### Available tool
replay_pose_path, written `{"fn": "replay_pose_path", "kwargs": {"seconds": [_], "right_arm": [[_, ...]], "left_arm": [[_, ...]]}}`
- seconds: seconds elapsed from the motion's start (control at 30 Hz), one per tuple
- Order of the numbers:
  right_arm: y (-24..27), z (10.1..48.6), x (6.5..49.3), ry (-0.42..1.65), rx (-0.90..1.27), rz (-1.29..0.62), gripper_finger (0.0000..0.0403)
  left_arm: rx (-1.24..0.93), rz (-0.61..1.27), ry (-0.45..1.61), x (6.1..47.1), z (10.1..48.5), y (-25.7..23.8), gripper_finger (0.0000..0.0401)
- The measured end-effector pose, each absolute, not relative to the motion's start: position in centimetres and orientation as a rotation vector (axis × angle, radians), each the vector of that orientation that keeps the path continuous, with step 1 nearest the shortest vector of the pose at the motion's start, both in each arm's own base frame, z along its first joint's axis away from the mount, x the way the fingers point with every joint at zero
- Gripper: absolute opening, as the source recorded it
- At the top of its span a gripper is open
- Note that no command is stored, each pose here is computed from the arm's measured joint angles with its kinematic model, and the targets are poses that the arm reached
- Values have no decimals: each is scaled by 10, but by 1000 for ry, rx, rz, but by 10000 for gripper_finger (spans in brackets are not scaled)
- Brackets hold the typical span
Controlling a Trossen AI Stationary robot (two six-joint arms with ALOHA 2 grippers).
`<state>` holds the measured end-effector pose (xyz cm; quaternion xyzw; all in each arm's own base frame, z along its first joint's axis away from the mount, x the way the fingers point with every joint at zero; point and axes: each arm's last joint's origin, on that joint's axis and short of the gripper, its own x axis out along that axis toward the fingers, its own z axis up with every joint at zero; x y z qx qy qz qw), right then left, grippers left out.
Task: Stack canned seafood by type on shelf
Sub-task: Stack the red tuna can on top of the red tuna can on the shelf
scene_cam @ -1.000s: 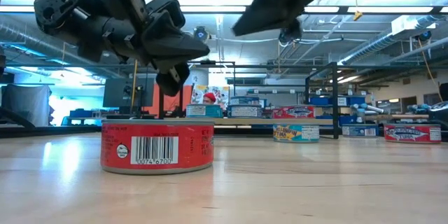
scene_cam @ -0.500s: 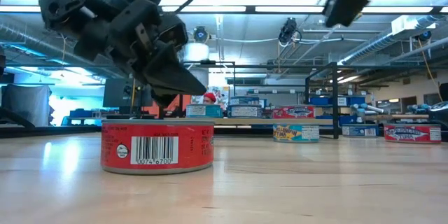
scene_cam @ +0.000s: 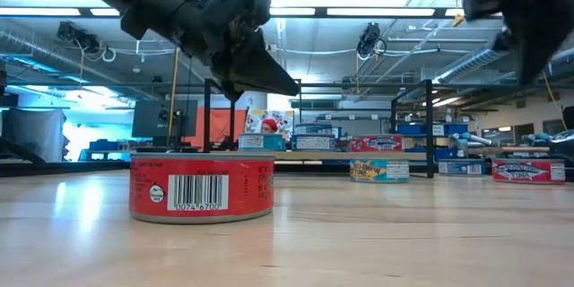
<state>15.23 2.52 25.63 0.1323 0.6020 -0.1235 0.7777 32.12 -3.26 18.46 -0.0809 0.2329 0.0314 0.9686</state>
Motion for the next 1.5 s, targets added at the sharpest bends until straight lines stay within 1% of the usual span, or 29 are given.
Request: {"fn": "replay_pose_path", "kwargs": {"seconds": [0.13,0.27,0.37,0.53,0.7,1.0,1.1,1.2,1.33,1.5], "right_arm": [[18,229,144,1377,285,-377,39],[6,209,138,1422,325,-512,69],[-3,201,138,1439,360,-582,91],[-16,195,152,1400,425,-638,117],[-28,180,164,1466,426,-697,126],[-44,156,175,1587,424,-761,126],[-46,155,175,1606,412,-760,123],[-46,155,176,1606,420,-751,110],[-42,155,177,1600,443,-713,69],[-34,157,181,1585,488,-620,12]], "left_arm": [[-161,55,469,322,186,-33,3],[-160,6,499,321,183,-34,3],[-163,-11,510,320,183,-35,3],[-173,-58,510,320,183,-36,3],[-167,-125,530,319,182,-38,3],[-166,-123,574,317,178,-38,3],[-168,-122,569,318,179,-38,3],[-171,-110,567,318,179,-38,3],[-194,-94,563,318,179,-38,3],[-183,-66,556,318,179,-37,3]]}}
